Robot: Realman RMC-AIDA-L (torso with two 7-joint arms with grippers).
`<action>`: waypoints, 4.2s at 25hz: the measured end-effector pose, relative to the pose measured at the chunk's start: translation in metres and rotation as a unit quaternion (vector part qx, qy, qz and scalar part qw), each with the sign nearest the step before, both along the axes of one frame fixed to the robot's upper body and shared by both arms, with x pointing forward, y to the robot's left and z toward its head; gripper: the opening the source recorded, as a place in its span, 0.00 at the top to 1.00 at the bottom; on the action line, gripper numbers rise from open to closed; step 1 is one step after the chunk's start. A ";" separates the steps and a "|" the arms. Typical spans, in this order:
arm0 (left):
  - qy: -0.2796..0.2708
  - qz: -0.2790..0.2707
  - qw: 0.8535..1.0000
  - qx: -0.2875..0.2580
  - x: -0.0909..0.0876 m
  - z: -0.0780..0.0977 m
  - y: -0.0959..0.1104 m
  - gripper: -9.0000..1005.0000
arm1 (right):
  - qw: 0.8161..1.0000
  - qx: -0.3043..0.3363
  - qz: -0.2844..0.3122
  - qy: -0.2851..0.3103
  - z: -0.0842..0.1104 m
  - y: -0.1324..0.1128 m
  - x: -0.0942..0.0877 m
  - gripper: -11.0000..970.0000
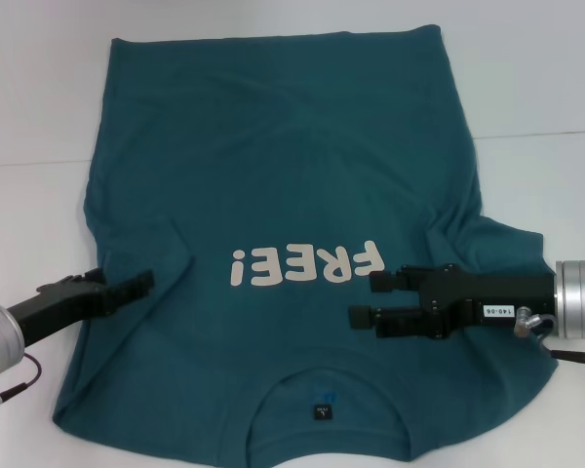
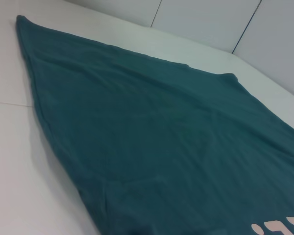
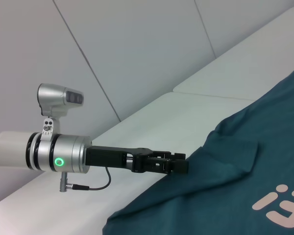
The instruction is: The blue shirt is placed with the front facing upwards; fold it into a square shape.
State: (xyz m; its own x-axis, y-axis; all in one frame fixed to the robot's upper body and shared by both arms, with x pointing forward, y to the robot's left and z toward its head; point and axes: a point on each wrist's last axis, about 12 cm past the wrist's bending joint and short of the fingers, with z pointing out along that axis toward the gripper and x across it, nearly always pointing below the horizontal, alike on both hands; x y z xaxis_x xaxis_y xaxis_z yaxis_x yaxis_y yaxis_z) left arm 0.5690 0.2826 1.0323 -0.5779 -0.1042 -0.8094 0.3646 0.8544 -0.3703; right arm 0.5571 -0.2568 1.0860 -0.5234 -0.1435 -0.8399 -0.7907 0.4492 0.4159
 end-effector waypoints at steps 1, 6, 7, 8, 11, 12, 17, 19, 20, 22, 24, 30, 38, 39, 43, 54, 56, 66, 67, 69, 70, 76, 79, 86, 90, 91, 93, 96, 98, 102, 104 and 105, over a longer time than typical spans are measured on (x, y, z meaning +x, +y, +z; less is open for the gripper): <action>0.000 0.001 1.000 0.001 0.000 0.000 0.000 0.10 | 1.000 0.000 0.000 0.000 0.000 0.000 0.000 0.09; 0.002 0.001 1.000 0.005 0.000 -0.001 0.000 0.10 | 1.000 0.000 0.001 -0.001 0.001 0.001 0.001 0.09; 0.002 0.000 1.000 0.006 0.000 -0.001 0.001 0.10 | 1.000 0.000 0.001 -0.001 0.001 0.001 0.001 0.09; 0.002 0.000 1.000 0.007 0.000 -0.001 0.001 0.10 | 1.000 0.000 0.001 -0.001 0.001 0.001 0.001 0.09; 0.005 0.001 1.000 0.014 0.000 -0.002 0.002 0.15 | 1.000 0.000 0.001 -0.001 0.001 0.001 0.001 0.09; 0.006 0.001 1.000 0.016 0.000 -0.002 0.002 0.19 | 1.000 0.000 0.001 -0.001 0.001 0.001 0.001 0.09; 0.006 0.001 1.000 0.018 0.001 -0.002 0.002 0.38 | 1.000 0.000 0.001 -0.001 0.001 0.001 0.001 0.09; 0.005 0.001 1.000 0.019 0.002 -0.001 0.002 0.45 | 1.000 0.000 0.001 -0.002 0.001 0.001 0.001 0.09; 0.005 0.001 1.000 0.019 0.002 -0.001 0.002 0.49 | 1.000 0.000 0.001 -0.002 0.001 0.001 0.001 0.09; 0.005 0.005 1.000 0.023 0.004 -0.001 0.002 0.64 | 1.000 0.000 0.001 -0.002 0.001 0.001 0.001 0.09; 0.006 0.005 1.000 0.024 0.004 -0.001 0.001 0.76 | 1.000 0.000 0.001 -0.003 0.001 0.001 0.001 0.09; 0.006 0.001 1.000 0.027 0.005 -0.001 0.000 0.88 | 1.000 0.000 0.001 -0.004 0.002 0.001 0.002 0.09; 0.004 -0.001 1.000 0.025 0.006 0.000 -0.001 0.97 | 1.000 0.001 0.000 -0.004 0.002 0.001 0.002 0.09; 0.004 -0.003 1.000 0.025 0.006 0.000 -0.002 0.97 | 1.000 0.001 0.000 -0.005 0.002 0.001 0.002 0.09; 0.006 -0.007 1.000 0.022 0.006 0.001 -0.004 0.97 | 1.000 0.001 0.000 -0.005 0.002 0.000 0.002 0.09; 0.008 -0.017 1.000 0.022 0.007 0.002 -0.008 0.97 | 1.000 0.000 0.000 -0.006 0.002 0.000 0.002 0.09; 0.009 -0.023 1.000 0.020 0.006 0.002 -0.010 0.96 | 1.000 0.000 0.000 -0.005 0.002 0.000 0.001 0.09; 0.011 -0.053 0.998 0.006 0.004 0.004 -0.019 0.96 | 1.000 0.001 0.000 -0.004 0.001 -0.001 0.000 0.09; 0.014 -0.058 0.998 0.006 0.004 0.004 -0.021 0.96 | 1.000 0.002 0.000 -0.004 0.001 -0.001 0.000 0.09; 0.018 -0.067 0.998 0.006 0.004 0.003 -0.025 0.96 | 1.000 0.002 0.000 -0.004 0.001 -0.001 0.000 0.09; 0.018 -0.071 0.997 0.005 0.003 0.003 -0.026 0.96 | 1.000 0.002 0.000 -0.004 0.001 -0.001 0.000 0.09; 0.017 -0.088 0.996 -0.008 0.001 0.005 -0.031 0.96 | 1.000 0.002 0.000 -0.002 0.000 -0.001 -0.001 0.09; 0.017 -0.109 0.994 -0.024 -0.002 0.008 -0.036 0.96 | 1.000 0.001 -0.001 -0.002 0.000 -0.001 -0.001 0.09; 0.008 -0.169 0.984 -0.062 -0.013 0.019 -0.040 0.95 | 1.000 0.000 -0.003 -0.003 0.000 -0.003 -0.001 0.09; 0.006 -0.169 0.983 -0.064 -0.014 0.020 -0.038 0.93 | 1.000 -0.001 -0.004 -0.003 0.000 -0.003 0.000 0.09; 0.007 -0.168 0.984 -0.063 -0.014 0.020 -0.038 0.91 | 1.000 -0.001 -0.004 -0.003 0.000 -0.003 0.000 0.09; 0.009 -0.167 0.984 -0.063 -0.014 0.020 -0.038 0.86 | 1.000 -0.002 -0.003 -0.003 0.000 -0.003 0.000 0.09; 0.007 -0.164 0.984 -0.068 -0.014 0.021 -0.037 0.77 | 1.000 -0.003 -0.004 -0.003 0.000 -0.004 0.000 0.09; 0.006 -0.162 0.984 -0.074 -0.014 0.022 -0.036 0.71 | 1.000 -0.004 -0.008 -0.002 0.000 -0.006 0.000 0.09; 0.003 -0.163 0.984 -0.077 -0.014 0.023 -0.034 0.57 | 1.000 -0.010 -0.027 0.003 -0.002 -0.017 -0.002 0.09; 0.001 -0.166 0.983 -0.076 -0.014 0.025 -0.033 0.49 | 0.999 -0.015 -0.042 0.011 -0.002 -0.027 -0.002 0.09; 0.000 -0.171 0.982 -0.073 -0.014 0.025 -0.033 0.45 | 0.998 -0.017 -0.054 0.021 -0.001 -0.033 -0.002 0.09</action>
